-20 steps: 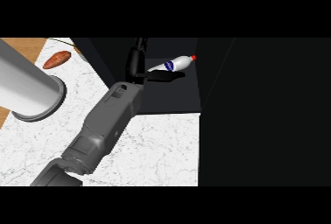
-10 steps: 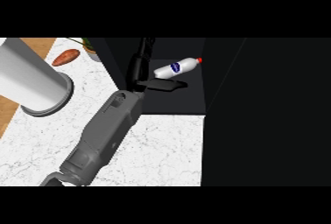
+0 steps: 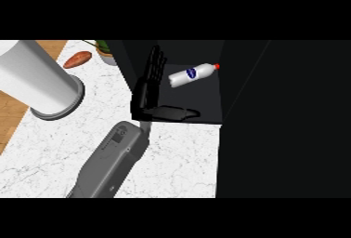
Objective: Pick up the bottled water, place it into the cabinet and close the cabinet
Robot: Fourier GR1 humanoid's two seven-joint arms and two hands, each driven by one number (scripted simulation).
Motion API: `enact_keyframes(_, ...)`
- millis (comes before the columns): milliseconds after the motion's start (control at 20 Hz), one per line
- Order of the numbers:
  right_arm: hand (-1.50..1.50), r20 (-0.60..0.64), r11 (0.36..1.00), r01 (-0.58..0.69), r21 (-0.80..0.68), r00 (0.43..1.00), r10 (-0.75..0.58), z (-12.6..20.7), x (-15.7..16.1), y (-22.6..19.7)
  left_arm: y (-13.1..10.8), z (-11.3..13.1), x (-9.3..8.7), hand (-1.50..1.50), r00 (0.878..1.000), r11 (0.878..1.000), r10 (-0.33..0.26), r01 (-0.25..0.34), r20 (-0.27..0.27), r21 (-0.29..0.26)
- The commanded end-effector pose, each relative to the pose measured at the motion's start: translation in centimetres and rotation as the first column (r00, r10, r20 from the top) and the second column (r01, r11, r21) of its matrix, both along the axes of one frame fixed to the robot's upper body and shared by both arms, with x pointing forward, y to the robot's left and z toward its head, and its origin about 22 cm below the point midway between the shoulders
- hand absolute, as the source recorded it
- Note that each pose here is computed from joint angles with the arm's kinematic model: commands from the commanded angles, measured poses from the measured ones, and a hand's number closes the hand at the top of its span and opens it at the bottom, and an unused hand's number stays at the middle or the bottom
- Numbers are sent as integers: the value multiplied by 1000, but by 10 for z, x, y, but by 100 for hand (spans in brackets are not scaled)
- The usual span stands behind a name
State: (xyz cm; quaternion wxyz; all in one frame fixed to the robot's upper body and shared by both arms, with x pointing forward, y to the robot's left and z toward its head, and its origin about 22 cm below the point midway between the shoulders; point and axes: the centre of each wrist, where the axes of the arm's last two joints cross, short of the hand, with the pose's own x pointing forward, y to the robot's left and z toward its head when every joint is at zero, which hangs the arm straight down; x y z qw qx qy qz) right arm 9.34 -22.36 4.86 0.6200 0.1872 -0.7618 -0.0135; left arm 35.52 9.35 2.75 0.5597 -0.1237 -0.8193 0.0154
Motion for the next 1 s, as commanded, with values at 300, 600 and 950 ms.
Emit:
enact_keyframes(300, -150, 40, 999, -45, -25, 998, 46, 6, 4, 6, 45, 16, -118, -150, 1000, 995, -8, 5, -22, -101)
enact_keyframes(600, 150, -3, 954, -232, -190, 972, 236, 9, 1, -1, 31, 35, -184, -150, 999, 988, -32, 33, 5, -150)
enact_keyframes(950, 150, 11, 854, -444, -272, 886, 464, 33, 2, 14, 87, 48, -221, -150, 996, 989, 88, -84, 25, -120)
